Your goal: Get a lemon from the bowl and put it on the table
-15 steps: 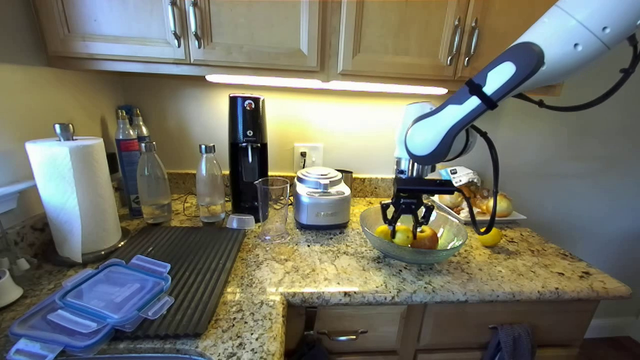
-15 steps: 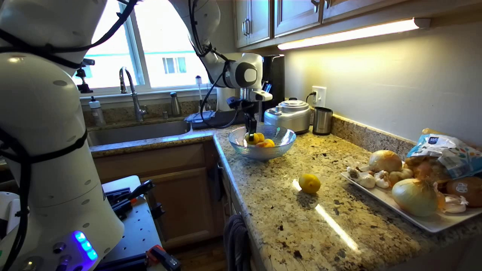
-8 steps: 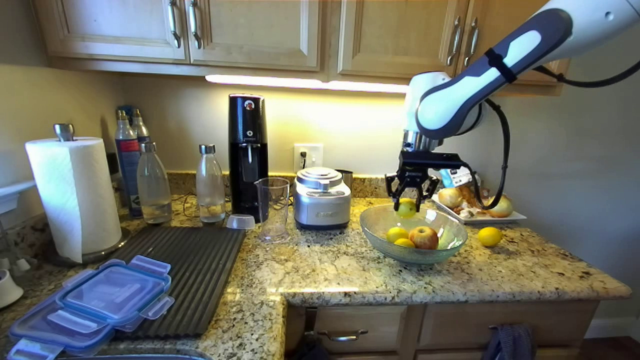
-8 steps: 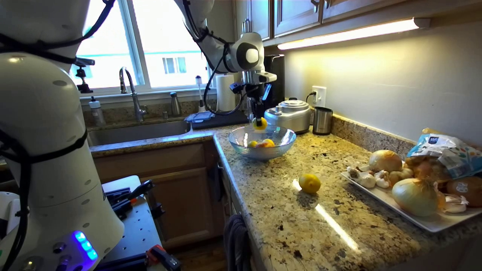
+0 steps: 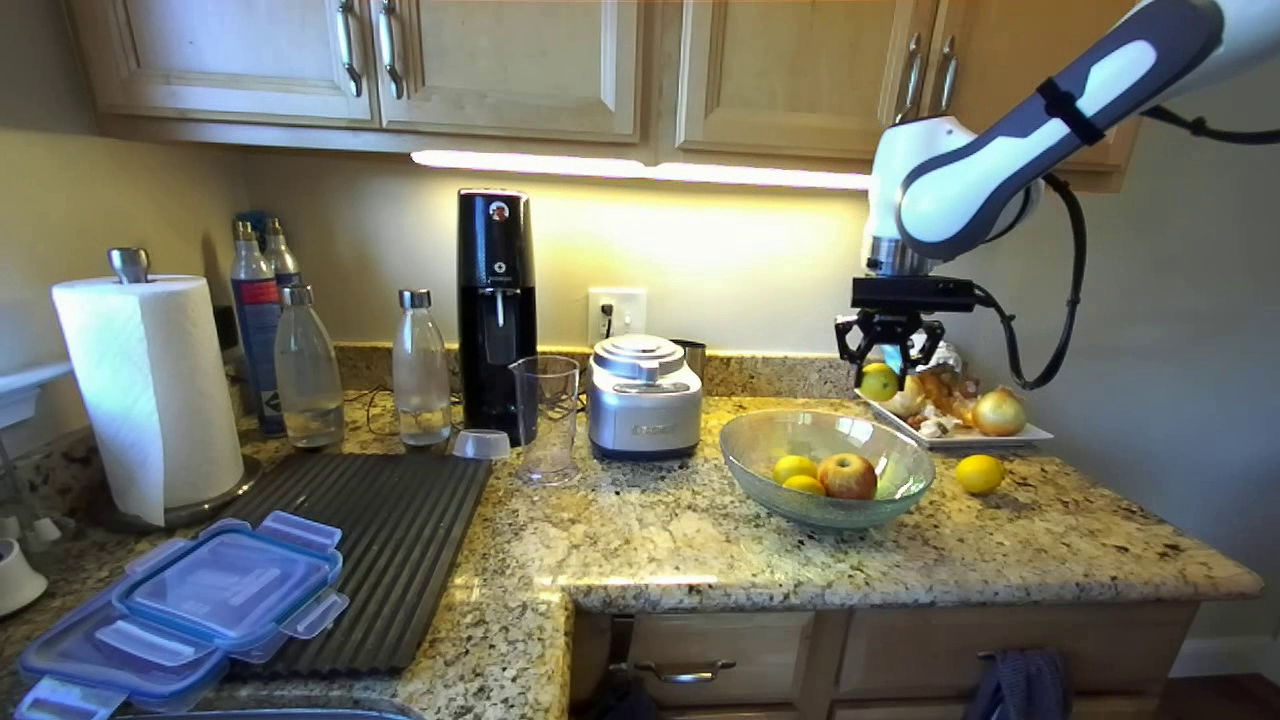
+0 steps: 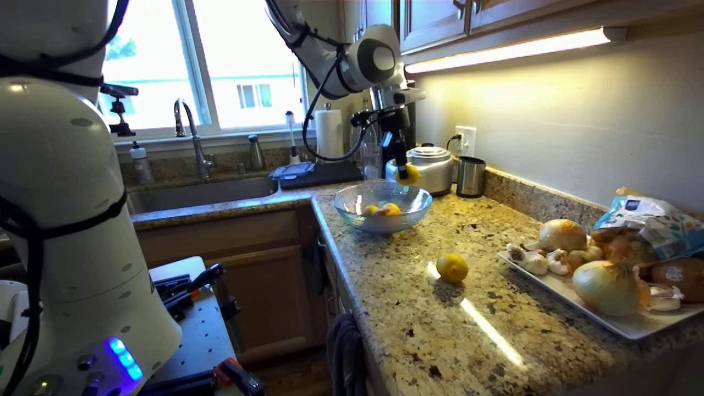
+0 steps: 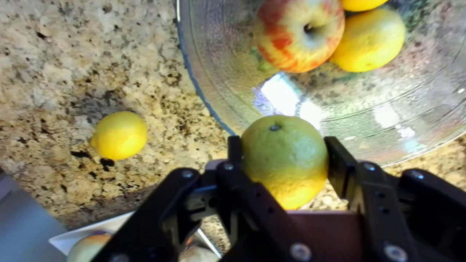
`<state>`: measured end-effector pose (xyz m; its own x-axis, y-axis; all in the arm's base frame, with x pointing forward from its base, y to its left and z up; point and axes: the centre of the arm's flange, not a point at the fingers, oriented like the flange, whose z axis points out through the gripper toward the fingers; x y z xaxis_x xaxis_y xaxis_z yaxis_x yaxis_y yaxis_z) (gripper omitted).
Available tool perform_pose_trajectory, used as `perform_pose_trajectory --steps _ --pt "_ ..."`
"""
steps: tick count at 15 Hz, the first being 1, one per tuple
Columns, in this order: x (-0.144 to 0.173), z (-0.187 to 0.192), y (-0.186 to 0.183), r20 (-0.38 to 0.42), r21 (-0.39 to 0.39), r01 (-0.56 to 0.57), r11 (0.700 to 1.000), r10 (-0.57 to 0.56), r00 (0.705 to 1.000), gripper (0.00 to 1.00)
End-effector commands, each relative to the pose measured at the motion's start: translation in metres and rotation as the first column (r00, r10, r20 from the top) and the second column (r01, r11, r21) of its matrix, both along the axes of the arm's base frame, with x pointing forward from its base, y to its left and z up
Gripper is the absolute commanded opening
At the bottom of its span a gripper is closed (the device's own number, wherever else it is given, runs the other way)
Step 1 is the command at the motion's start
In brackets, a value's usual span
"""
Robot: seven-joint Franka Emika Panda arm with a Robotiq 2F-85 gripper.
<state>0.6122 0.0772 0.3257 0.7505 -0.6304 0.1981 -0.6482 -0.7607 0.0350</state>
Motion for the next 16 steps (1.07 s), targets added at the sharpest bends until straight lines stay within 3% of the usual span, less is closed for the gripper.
perform_pose_trajectory --steps 1,10,14,16 --pt "-0.037 0.006 -0.044 0.014 -0.025 0.136 0.99 -0.136 0.991 0.32" --pt "-0.075 -0.074 -0.11 -0.078 -0.003 0.34 0.94 -0.339 0.938 0.32" --pt "-0.091 -0.115 -0.123 -0.078 0.074 0.39 0.918 -0.385 0.92 0.32" --pt "-0.098 -0.136 -0.126 -0.072 0.114 0.456 0.883 -0.45 0.89 0.32"
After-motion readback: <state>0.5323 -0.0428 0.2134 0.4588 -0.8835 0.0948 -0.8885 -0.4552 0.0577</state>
